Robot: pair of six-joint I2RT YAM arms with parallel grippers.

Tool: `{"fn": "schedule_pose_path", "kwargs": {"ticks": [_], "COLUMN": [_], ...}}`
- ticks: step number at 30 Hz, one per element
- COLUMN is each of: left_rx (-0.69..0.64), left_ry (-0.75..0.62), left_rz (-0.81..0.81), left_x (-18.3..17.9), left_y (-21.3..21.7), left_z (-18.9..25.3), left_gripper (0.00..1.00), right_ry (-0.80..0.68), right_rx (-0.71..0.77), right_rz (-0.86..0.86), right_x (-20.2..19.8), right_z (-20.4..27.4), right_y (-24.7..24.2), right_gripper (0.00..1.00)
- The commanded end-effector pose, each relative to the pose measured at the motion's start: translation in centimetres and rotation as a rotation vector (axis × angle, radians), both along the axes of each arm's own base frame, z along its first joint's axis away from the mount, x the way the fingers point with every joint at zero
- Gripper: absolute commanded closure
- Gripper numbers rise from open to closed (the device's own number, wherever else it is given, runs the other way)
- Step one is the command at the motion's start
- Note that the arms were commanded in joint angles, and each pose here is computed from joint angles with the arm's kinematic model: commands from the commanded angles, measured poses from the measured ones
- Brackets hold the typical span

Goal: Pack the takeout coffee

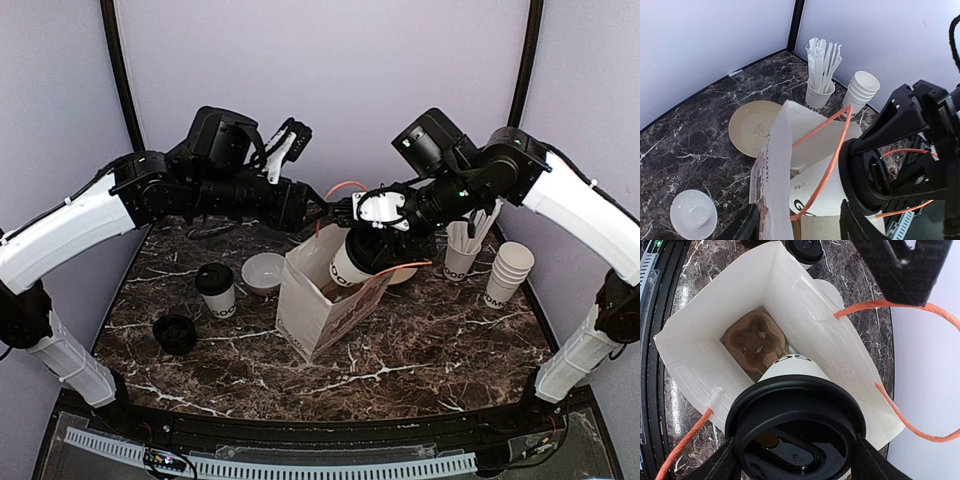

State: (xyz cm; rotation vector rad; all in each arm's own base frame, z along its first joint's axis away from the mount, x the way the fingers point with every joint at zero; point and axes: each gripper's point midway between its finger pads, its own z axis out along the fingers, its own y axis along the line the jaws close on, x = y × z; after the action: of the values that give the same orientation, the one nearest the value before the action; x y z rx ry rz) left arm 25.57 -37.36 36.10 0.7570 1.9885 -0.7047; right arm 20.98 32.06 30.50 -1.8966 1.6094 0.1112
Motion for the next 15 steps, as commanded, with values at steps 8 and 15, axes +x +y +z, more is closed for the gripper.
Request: {"fn": "schedule_pose_path", "kwargs": {"ticks": [8, 15], "left_rx": [0.126, 0.112], "left_ry": [-0.131, -0.219], "left_rz": [0.076, 0.017], "left_x": [4.3, 6.4], "left_y": [-1.6, -3.9], "left_z": [-0.5, 1.2], "left_gripper": [0.97, 1.00], "right_ry": [0.045, 0.112], "right_rx": [0.048, -0.021], "right_rz": [0.076, 0.240], "right_x": [-2.0, -6.9], "right_z": [1.2, -0.6], "right_y": [1.0, 2.8], "right_gripper": [0.40, 0.40]}}
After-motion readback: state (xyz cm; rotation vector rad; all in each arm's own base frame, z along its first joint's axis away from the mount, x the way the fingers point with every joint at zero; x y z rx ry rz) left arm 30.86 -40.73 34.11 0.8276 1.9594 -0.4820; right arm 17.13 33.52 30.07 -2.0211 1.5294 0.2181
